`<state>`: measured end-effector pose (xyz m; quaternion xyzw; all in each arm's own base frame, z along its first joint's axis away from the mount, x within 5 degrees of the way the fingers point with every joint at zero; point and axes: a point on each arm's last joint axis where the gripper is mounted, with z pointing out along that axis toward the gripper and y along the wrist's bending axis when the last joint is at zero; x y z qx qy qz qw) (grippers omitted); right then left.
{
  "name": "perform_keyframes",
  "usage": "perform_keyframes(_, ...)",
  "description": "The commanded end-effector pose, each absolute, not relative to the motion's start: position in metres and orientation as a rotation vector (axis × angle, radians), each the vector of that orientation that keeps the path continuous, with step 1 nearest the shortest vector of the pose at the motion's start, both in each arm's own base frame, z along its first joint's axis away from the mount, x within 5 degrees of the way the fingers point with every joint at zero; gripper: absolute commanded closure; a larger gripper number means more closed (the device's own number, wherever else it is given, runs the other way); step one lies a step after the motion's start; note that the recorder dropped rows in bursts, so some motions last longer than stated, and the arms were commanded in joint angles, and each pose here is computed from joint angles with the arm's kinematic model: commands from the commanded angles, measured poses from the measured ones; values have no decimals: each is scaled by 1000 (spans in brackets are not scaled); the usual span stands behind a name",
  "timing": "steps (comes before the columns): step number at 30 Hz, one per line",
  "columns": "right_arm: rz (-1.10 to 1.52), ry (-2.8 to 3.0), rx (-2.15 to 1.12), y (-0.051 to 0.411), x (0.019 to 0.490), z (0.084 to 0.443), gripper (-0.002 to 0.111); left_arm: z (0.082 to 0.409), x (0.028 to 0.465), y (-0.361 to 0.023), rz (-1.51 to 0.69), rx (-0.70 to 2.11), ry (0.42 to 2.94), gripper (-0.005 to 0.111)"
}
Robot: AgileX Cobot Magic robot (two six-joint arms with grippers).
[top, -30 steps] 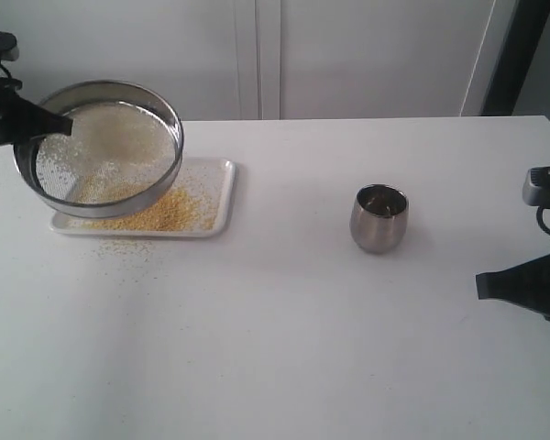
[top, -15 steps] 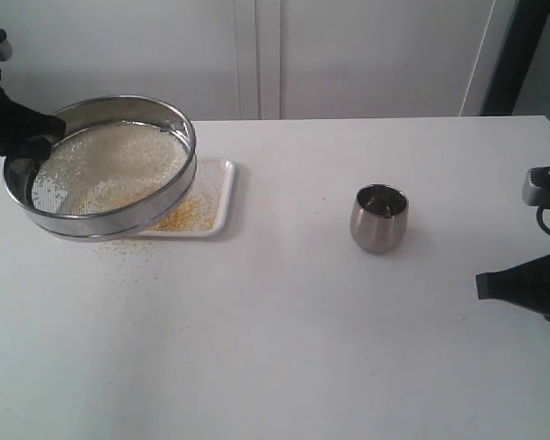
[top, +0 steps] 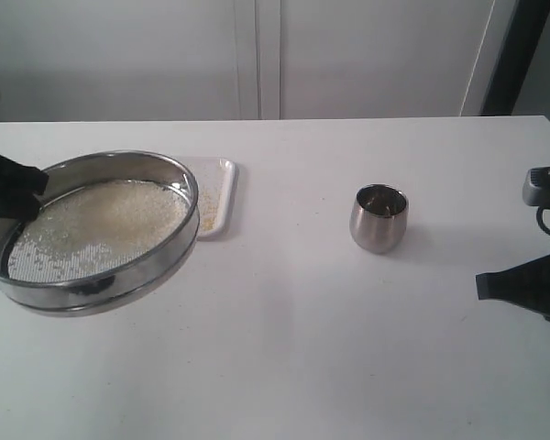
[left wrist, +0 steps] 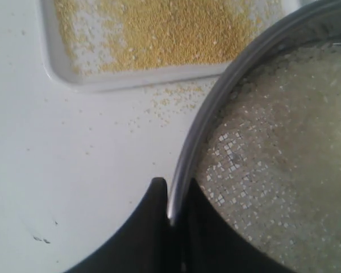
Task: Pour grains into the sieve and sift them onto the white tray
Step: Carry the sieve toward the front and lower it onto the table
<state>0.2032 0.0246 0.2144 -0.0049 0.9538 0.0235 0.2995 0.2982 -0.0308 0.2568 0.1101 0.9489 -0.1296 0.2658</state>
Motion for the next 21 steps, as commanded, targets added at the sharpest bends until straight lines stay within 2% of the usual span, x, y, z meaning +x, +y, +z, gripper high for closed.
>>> perform_keyframes(1,56,2528,-12,23,203,214,108,247,282,-34,-427,243,2598,107)
perform_keyframes(9,57,2525,-12,24,203,214,108,220,270,-55,-382,317,2596,107)
perform_keyframes(15,57,2525,-12,24,203,214,108,213,271,-69,-319,304,2493,107)
perform_keyframes(21,57,2525,-12,24,203,214,108,207,273,-69,-312,296,2508,107)
